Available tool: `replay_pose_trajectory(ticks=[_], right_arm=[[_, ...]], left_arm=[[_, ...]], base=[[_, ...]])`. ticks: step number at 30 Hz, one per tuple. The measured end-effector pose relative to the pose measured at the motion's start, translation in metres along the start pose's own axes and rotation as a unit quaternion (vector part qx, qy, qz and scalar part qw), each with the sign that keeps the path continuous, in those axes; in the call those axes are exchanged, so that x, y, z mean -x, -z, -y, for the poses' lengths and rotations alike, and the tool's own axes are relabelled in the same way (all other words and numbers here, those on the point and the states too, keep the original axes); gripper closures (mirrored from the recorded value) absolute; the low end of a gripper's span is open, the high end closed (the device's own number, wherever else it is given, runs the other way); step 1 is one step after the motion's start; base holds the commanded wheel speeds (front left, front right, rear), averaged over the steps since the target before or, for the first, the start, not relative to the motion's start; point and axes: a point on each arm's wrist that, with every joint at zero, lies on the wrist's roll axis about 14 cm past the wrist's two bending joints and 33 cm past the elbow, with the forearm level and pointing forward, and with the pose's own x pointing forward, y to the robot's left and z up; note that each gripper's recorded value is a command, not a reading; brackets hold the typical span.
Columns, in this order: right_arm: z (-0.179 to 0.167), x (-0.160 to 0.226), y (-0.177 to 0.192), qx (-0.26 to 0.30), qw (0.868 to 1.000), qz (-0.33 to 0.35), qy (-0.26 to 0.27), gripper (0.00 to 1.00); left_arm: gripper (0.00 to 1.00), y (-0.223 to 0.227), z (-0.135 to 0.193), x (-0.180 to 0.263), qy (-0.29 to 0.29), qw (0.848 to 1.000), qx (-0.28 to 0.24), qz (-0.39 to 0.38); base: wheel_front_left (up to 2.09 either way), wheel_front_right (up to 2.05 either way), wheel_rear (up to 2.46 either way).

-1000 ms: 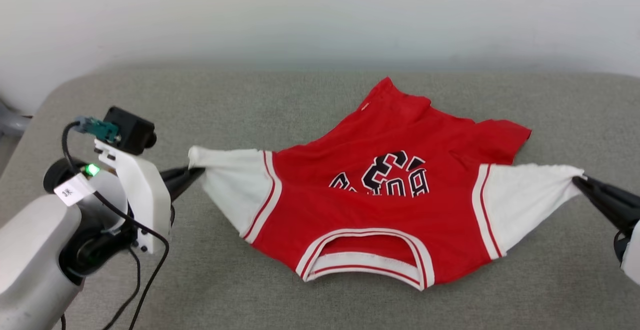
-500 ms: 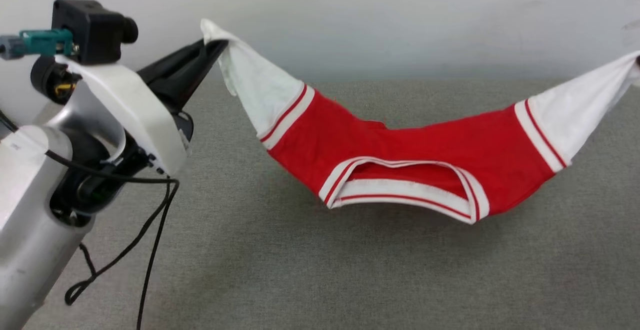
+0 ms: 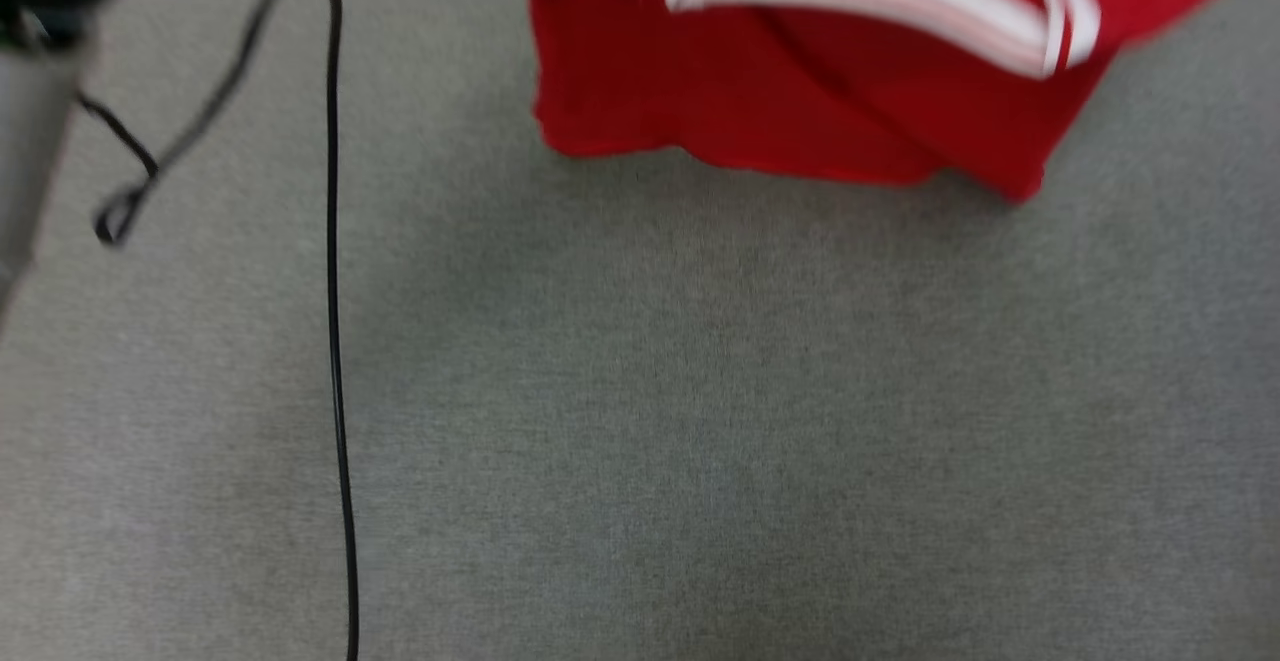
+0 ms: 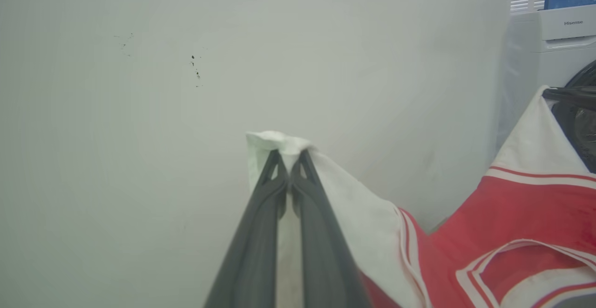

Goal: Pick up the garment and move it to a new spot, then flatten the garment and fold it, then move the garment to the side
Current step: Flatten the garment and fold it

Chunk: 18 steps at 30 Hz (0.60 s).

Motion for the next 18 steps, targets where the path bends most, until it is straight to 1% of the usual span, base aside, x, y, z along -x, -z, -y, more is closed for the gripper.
replay_pose_trajectory(ticks=[5,10,13,16,18], right_arm=[[0.013,-0.053,-0.003,0.03,0.999,0.024,0.027,1.0],[0.023,-0.096,-0.008,0.047,0.996,0.051,0.049,1.0],[0.025,-0.115,-0.007,0.057,0.995,0.055,0.056,1.0],[0.03,-0.127,-0.017,0.061,0.994,0.068,0.065,1.0],[0.033,-0.134,-0.021,0.073,0.992,0.073,0.072,1.0]], left_arm=[[1.0,0.003,-0.032,-0.042,-0.023,0.999,-0.019,0.029],[1.0,0.016,-0.052,-0.075,-0.033,0.998,-0.019,0.045],[1.0,0.014,-0.069,-0.087,-0.049,0.997,-0.017,0.056],[1.0,0.01,-0.084,-0.094,-0.062,0.996,-0.015,0.069],[1.0,0.013,-0.092,-0.097,-0.071,0.995,-0.015,0.071]], base=[[0.0,0.0,0.0],[0.0,0.0,0.0],[0.0,0.0,0.0],[0.0,0.0,0.0],[0.0,0.0,0.0]])
